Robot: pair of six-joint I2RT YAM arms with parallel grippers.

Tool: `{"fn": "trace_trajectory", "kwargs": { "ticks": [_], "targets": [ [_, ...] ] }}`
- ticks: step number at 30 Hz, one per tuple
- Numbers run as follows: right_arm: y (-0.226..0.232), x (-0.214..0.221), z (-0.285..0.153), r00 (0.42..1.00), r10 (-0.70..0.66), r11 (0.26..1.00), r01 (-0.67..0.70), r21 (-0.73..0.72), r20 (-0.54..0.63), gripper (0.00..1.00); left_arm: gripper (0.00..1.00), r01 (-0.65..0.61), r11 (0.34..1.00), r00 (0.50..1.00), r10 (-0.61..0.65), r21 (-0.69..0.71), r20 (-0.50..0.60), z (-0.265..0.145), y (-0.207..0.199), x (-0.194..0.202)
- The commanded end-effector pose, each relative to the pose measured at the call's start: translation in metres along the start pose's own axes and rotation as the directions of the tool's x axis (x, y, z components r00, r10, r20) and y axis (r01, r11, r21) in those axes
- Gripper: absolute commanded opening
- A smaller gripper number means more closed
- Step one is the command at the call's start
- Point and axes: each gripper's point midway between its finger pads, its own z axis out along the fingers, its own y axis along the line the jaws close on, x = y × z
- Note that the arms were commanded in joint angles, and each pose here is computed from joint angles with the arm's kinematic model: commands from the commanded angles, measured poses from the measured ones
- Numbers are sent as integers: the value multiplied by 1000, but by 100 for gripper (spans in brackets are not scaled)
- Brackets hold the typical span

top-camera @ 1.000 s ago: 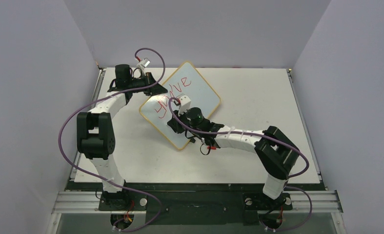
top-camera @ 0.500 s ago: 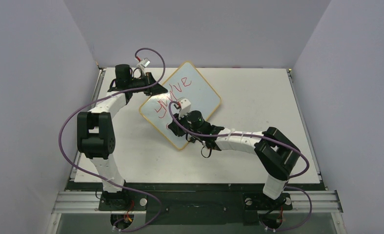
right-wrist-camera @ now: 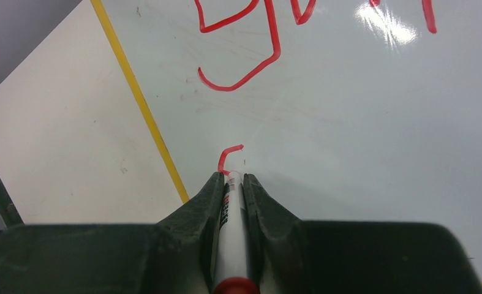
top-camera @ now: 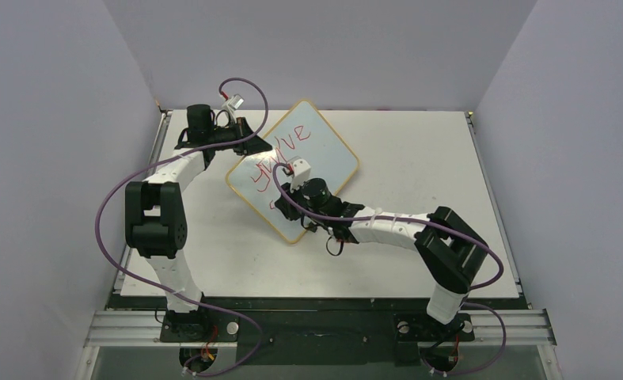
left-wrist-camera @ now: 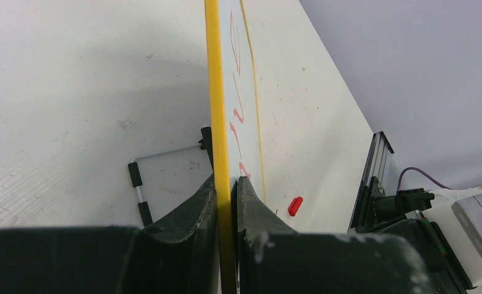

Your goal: Write a sentence on the whiteboard

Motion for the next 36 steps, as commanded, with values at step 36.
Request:
{"fn": "trace_trajectory", "kwargs": {
  "ticks": [36],
  "targets": [
    [-16,19,-11,999,-26,997,28,70,-36,0,0,-227,974,972,226,-2,70,6,-1,-27]
  ]
}}
